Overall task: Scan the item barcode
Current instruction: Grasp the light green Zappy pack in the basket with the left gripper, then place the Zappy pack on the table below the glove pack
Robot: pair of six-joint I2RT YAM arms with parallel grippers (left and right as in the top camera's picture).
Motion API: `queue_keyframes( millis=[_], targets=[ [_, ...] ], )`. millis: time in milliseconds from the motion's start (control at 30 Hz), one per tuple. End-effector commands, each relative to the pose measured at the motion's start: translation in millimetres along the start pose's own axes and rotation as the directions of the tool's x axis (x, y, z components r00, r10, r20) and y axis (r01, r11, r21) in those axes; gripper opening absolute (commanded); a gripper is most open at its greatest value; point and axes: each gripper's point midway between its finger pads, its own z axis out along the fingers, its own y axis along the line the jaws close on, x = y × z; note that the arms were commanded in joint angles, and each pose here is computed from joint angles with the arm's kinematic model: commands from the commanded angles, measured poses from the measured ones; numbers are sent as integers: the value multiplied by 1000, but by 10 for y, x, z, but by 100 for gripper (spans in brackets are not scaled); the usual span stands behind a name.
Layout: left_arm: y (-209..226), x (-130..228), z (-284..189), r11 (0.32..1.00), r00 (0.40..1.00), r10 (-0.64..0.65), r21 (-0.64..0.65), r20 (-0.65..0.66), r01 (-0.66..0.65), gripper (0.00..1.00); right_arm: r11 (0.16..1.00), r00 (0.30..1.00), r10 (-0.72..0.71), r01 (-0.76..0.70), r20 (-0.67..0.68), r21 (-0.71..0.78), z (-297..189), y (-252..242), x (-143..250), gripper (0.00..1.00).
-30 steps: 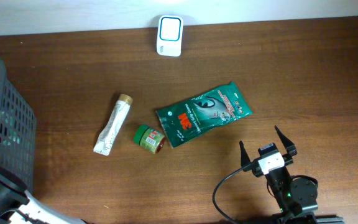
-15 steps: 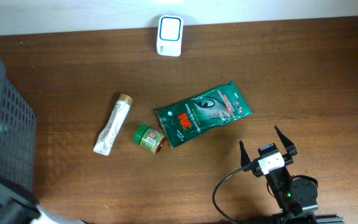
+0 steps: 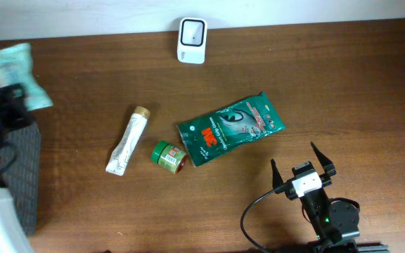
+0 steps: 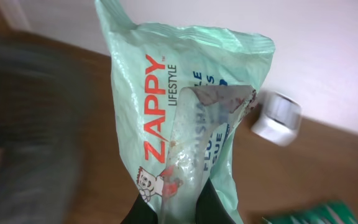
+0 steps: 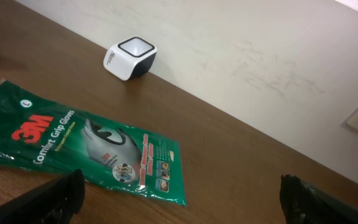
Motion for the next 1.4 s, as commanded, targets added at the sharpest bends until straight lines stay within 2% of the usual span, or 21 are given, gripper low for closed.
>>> queue_keyframes(
  millis=[0, 133, 300, 433, 567, 700, 800, 1000, 1033, 1067, 1100, 1133, 1267, 1367],
  targets=[
    [-673, 365, 333, 982, 989, 85, 179, -124, -62, 0, 1000, 1000, -6, 6, 2, -17, 1, 39, 10, 98],
    [-1220, 987, 730, 950, 936, 205, 289, -288, -119, 0, 1000, 1000, -6, 6, 2, -17, 1, 39, 10, 98],
    [-1860, 1809, 1165, 887, 820, 357, 437, -447, -148, 0, 1000, 1000, -6, 6, 2, -17, 1, 39, 10, 98],
    [-2456, 2497, 1394, 822, 723, 464, 553, -512, -135, 0, 1000, 1000, -6, 6, 2, -17, 1, 39, 10, 98],
    [-2936, 3143, 1357, 750, 626, 562, 652, -541, -109, 0, 1000, 1000, -6, 6, 2, -17, 1, 39, 10, 98],
    [-3128, 3758, 1318, 745, 520, 600, 662, -608, -85, 0, 1000, 1000, -6, 6, 2, -17, 1, 39, 10, 98],
    [-3132, 4030, 1331, 788, 468, 555, 615, -688, -31, 0, 1000, 1000, -6, 6, 2, -17, 1, 39, 10, 98],
    [-3321, 4086, 1138, 736, 438, 573, 670, -693, 98, 0, 1000, 1000, -6, 6, 2, -17, 1, 39, 10, 98],
    [-3324, 4086, 1135, 735, 438, 573, 671, -693, 100, 14, 1000, 1000, -6, 6, 2, -17, 1, 39, 10, 98],
    [-3322, 4082, 1138, 735, 438, 572, 671, -693, 100, 47, 1000, 1000, -6, 6, 2, -17, 1, 39, 10, 98],
    [-3314, 4062, 1156, 737, 443, 568, 668, -694, 101, 62, 1000, 1000, -6, 6, 2, -17, 1, 39, 10, 98],
    [-3306, 4036, 1176, 739, 448, 563, 666, -694, 102, 66, 1000, 1000, -6, 6, 2, -17, 1, 39, 10, 98],
    [-3227, 3662, 1371, 739, 523, 548, 671, -653, 64, 68, 1000, 1000, -6, 6, 2, -17, 1, 39, 10, 99],
    [-2980, 3065, 1578, 786, 622, 494, 618, -607, -21, 63, 1000, 1000, -6, 6, 2, -17, 1, 39, 10, 98]
  ],
)
